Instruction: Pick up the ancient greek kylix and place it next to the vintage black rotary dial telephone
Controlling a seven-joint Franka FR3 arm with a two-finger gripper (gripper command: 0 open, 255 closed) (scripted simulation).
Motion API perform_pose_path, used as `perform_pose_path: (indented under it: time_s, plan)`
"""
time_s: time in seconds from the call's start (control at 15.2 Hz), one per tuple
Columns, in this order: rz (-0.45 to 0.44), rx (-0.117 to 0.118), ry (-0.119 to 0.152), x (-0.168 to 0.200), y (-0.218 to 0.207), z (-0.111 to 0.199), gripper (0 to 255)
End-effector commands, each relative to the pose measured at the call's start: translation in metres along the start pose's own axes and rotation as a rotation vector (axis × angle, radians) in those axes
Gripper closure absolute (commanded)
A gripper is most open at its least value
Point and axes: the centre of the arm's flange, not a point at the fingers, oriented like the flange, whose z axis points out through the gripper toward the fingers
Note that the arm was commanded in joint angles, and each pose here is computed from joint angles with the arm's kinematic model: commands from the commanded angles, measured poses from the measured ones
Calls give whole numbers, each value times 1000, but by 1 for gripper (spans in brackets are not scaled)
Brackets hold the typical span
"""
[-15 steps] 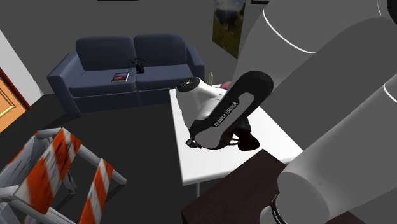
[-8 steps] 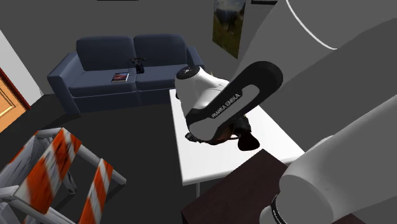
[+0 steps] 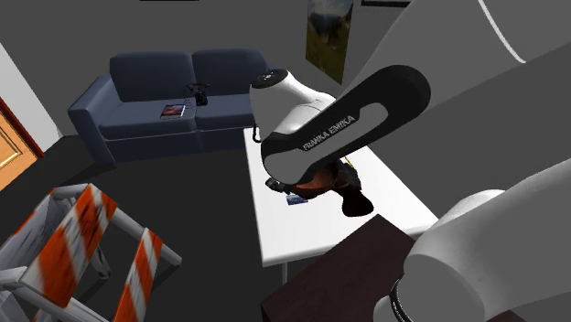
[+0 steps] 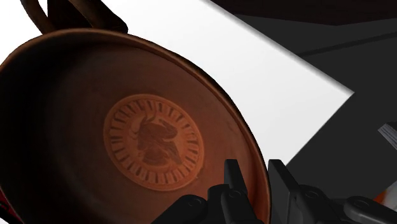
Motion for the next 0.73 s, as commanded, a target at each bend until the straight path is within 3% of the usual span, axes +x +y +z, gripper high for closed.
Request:
perform_pose_path:
  time_s: [0.0,0.66]
  plan:
    - [0,0,0,1,2,-9,255]
    - [0,0,0,5,15,-60,255]
